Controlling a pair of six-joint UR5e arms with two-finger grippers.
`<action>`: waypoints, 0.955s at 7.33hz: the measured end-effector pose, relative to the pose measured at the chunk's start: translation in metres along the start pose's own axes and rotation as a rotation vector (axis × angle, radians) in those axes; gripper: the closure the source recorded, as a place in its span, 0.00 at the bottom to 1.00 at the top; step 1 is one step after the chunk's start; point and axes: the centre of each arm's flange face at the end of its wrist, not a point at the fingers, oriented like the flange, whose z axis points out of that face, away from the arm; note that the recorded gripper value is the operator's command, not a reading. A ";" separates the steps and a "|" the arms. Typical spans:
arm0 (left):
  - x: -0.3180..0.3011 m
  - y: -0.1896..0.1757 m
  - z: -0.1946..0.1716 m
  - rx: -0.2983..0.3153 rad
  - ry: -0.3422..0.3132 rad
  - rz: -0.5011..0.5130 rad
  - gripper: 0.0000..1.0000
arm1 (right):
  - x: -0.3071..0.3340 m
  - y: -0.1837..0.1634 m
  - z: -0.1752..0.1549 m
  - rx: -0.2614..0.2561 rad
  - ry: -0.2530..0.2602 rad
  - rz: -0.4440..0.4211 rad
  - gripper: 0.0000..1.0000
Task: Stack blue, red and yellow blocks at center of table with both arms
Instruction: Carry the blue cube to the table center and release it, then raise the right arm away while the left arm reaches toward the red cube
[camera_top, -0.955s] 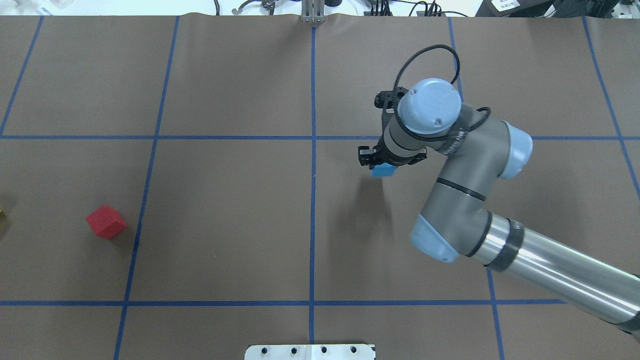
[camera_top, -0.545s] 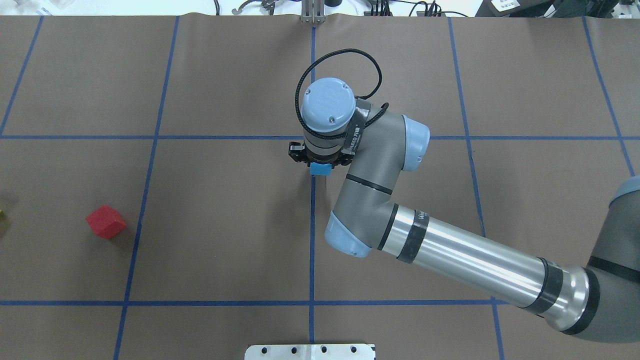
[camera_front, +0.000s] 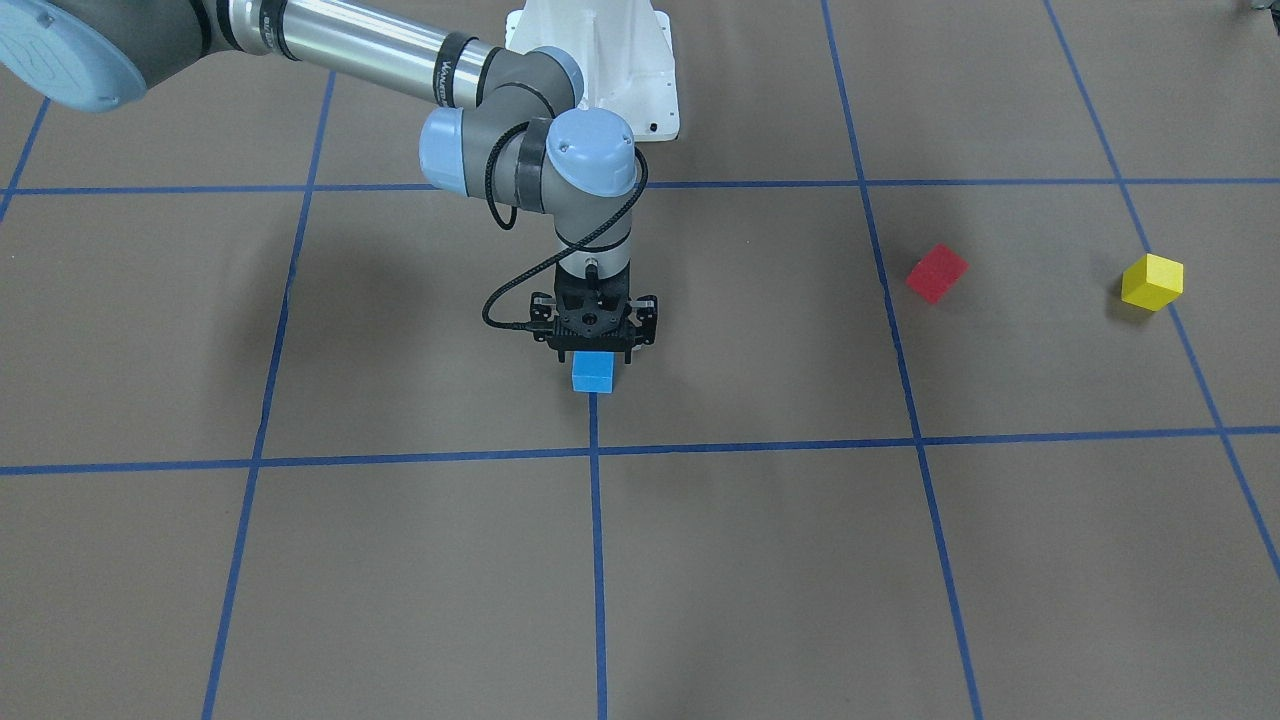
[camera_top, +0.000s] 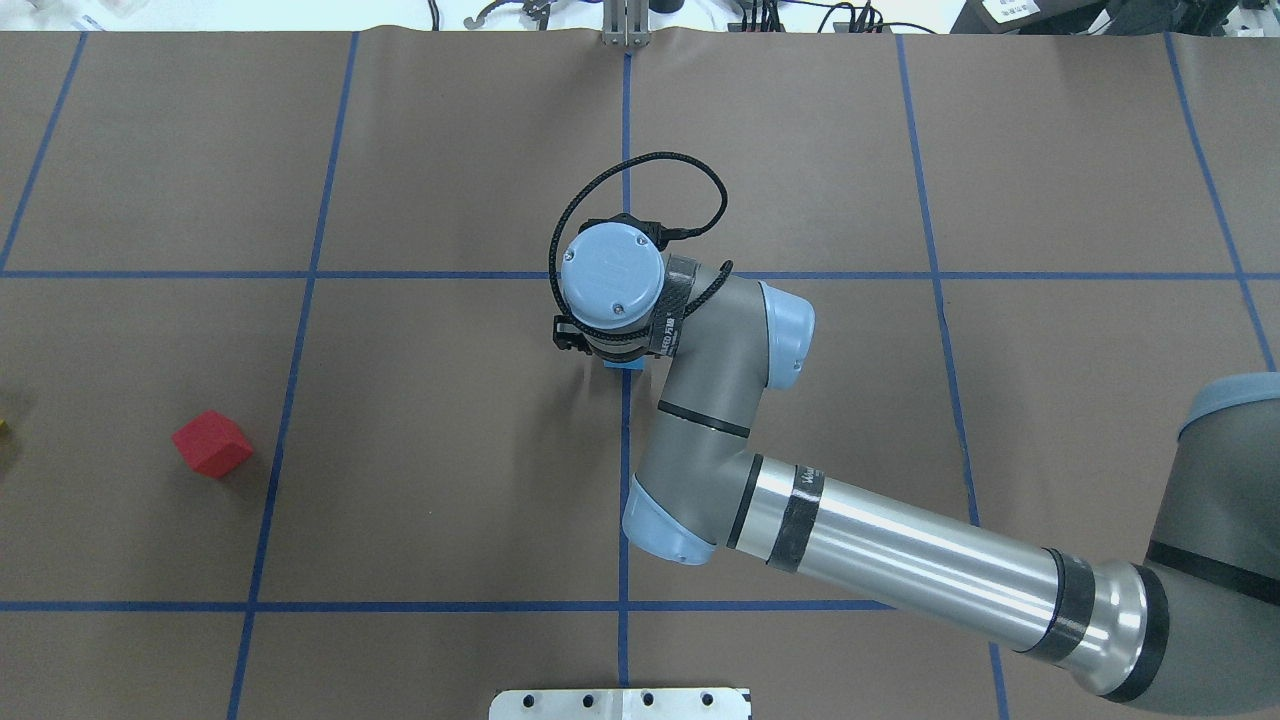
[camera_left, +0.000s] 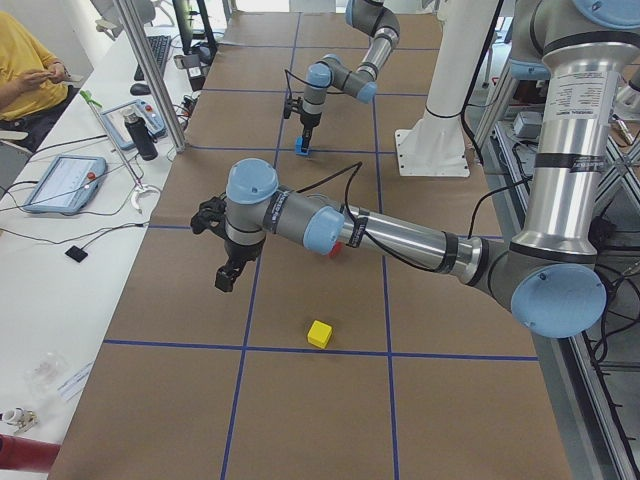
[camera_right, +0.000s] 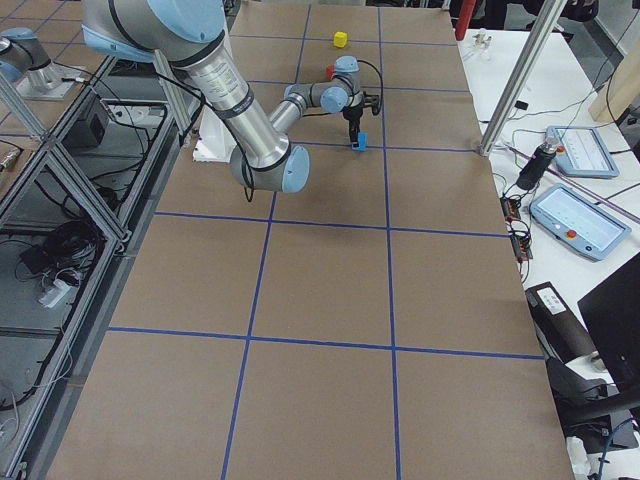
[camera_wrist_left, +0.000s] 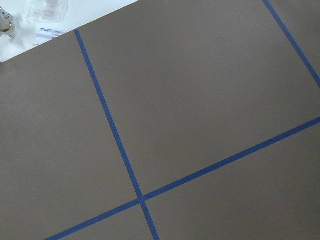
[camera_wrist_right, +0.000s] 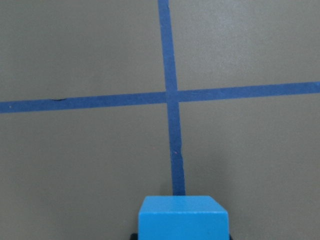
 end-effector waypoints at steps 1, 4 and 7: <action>0.000 0.000 0.000 0.000 0.000 0.000 0.00 | -0.001 -0.001 -0.003 0.003 -0.006 -0.002 0.00; 0.005 -0.007 -0.006 0.025 -0.002 0.009 0.00 | 0.032 -0.079 -0.055 -0.016 -0.074 0.035 0.00; 0.029 -0.013 -0.002 0.098 0.011 0.099 0.00 | 0.165 -0.200 -0.113 -0.026 -0.080 -0.012 0.00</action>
